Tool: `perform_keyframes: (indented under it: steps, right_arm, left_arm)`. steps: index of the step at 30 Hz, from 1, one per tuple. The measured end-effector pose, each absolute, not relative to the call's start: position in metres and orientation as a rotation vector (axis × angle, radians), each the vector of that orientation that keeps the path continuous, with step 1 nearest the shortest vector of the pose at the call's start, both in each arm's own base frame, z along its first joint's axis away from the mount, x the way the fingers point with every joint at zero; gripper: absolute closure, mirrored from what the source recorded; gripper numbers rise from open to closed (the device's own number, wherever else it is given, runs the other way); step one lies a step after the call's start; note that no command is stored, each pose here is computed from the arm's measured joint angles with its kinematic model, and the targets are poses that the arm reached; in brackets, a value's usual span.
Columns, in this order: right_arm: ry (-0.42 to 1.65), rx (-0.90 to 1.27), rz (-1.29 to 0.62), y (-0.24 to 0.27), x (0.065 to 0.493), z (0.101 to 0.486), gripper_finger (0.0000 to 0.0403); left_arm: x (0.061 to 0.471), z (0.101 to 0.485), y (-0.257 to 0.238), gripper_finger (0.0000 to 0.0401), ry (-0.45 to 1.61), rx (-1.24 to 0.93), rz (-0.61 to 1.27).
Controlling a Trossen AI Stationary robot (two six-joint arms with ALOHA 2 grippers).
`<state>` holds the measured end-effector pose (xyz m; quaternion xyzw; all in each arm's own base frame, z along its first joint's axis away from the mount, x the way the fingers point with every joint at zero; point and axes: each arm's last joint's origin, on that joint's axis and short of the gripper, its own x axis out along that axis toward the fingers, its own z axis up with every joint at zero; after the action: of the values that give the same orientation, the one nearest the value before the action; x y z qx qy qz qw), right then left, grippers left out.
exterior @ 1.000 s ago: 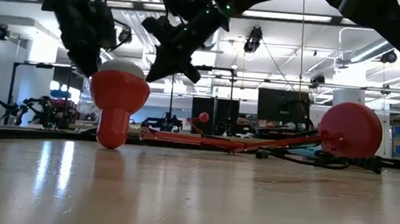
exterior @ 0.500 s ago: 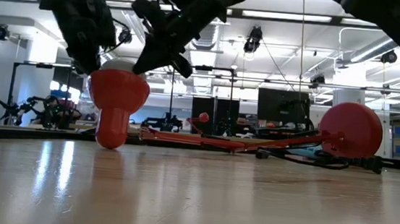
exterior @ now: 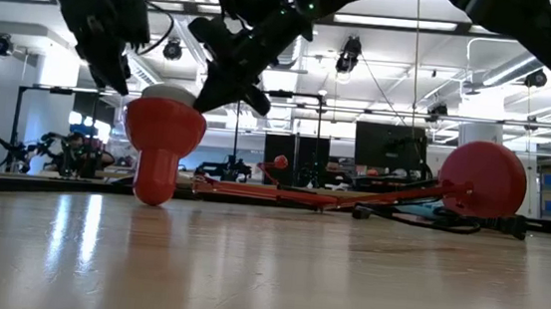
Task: Screw lightbulb
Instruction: Remove the lightbulb from the orange desk lamp
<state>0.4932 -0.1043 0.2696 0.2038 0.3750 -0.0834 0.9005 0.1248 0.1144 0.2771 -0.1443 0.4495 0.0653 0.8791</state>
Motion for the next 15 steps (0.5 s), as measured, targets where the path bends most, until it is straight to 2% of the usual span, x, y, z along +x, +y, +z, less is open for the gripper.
perform_keyframes:
  steps: [7,15]
  right_arm:
    - [0.807,0.415,-0.148,-0.091,0.493,0.274,0.0403]
    - [0.791,0.404,-0.117,-0.075,0.496,0.279,0.0403]
  left_arm:
    - [0.124,0.258,0.137,0.0401,0.979,-0.298,0.240]
    - [0.142,0.242,0.166,0.0401,0.944,-0.312,0.223]
